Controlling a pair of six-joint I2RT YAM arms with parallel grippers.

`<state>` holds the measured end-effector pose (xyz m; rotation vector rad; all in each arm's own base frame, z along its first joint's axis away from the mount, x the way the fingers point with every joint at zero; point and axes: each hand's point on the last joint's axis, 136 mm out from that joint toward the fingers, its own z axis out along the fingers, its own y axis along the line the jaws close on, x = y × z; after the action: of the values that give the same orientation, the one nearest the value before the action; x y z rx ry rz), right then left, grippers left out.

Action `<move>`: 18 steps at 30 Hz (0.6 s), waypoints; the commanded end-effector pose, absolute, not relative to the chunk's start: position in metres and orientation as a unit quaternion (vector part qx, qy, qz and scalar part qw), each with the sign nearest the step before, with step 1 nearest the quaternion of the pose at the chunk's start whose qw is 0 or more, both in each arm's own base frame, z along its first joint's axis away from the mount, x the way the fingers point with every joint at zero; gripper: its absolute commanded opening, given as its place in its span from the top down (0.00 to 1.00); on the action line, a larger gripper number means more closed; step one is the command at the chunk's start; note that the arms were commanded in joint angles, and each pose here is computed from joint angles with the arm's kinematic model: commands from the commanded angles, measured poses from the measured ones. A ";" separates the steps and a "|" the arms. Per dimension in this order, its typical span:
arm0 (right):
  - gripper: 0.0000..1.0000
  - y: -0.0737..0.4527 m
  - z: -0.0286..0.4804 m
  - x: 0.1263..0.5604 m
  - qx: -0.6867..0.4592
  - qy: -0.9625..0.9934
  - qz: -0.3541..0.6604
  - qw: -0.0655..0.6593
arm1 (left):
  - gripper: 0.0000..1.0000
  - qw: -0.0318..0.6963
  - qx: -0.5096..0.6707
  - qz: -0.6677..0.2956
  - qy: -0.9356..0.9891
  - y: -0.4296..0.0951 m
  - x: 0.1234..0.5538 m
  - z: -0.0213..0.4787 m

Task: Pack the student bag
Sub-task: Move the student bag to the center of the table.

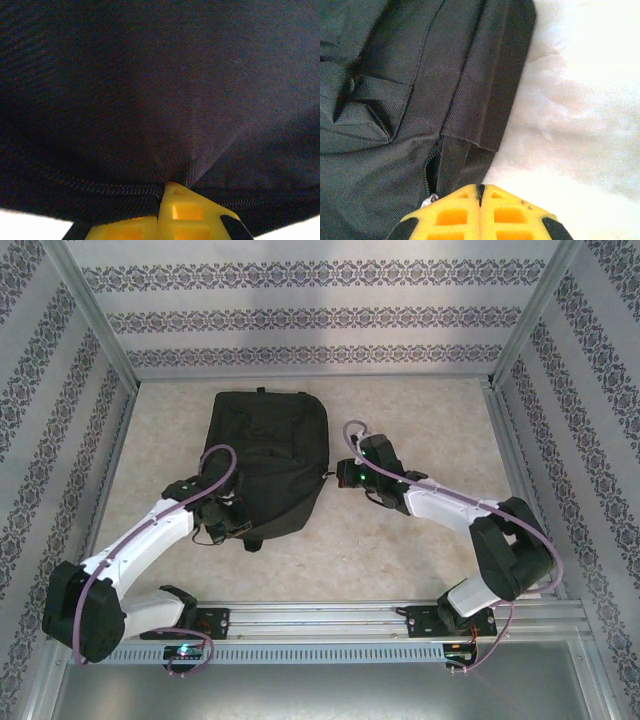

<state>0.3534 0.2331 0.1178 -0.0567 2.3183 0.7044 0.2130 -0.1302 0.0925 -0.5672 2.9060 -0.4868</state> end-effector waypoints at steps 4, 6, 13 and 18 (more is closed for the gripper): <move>1.00 0.188 0.126 0.343 0.038 0.888 0.240 0.391 | 1.00 0.031 -0.077 -0.207 0.975 -0.175 0.189 0.095; 1.00 0.180 0.124 0.336 0.044 0.889 0.236 0.391 | 1.00 0.018 -0.059 -0.224 0.973 -0.186 0.181 0.096; 1.00 0.149 0.121 0.307 0.084 0.885 0.226 0.398 | 1.00 -0.024 -0.003 -0.255 0.967 -0.216 0.158 0.092; 0.93 0.137 0.120 0.294 0.104 0.878 0.238 0.402 | 1.00 -0.038 0.013 -0.256 0.966 -0.226 0.152 0.090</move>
<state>0.2947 0.1566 0.1241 0.1663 2.2338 0.6582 0.1638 -0.2160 0.0873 -0.0613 3.0821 -0.7614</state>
